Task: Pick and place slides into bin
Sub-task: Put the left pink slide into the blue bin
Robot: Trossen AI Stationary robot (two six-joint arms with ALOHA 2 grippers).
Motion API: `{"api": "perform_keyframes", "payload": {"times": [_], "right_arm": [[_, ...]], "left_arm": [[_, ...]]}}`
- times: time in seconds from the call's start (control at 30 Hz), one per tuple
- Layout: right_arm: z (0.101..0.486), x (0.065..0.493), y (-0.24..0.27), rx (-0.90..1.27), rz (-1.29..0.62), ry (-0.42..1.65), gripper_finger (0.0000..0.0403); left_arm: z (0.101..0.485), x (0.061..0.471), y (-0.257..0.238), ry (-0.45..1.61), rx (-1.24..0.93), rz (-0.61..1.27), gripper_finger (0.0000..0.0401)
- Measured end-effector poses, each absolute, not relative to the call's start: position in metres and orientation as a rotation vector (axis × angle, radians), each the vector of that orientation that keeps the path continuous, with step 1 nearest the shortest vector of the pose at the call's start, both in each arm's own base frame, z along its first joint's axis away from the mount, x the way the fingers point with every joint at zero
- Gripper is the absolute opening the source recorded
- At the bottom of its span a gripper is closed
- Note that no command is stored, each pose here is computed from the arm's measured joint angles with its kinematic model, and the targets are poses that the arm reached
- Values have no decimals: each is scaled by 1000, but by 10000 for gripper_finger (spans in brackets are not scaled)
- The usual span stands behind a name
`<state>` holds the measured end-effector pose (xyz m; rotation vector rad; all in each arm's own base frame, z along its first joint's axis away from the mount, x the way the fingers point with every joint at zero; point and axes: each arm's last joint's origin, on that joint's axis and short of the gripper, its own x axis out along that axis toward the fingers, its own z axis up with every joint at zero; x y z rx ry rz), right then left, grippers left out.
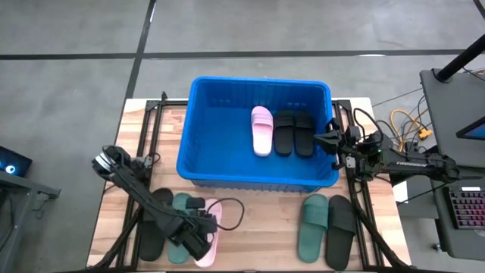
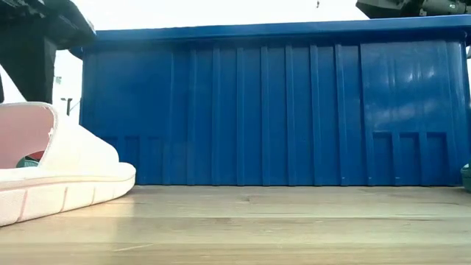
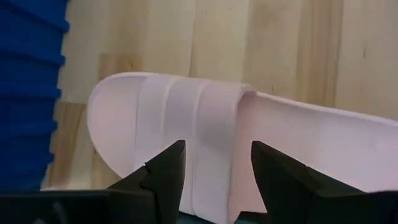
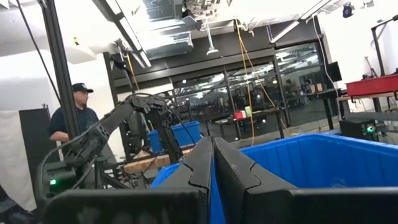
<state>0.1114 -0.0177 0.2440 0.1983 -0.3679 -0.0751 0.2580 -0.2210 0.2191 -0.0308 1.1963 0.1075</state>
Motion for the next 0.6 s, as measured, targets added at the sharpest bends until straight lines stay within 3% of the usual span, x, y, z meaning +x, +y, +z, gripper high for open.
{"api": "perform_keyframes", "payload": {"times": [0.6], "right_arm": [[242,112,-18,285,-63,-349,9]], "left_arm": [[184,263,-222,1224,-23,336,168]]}}
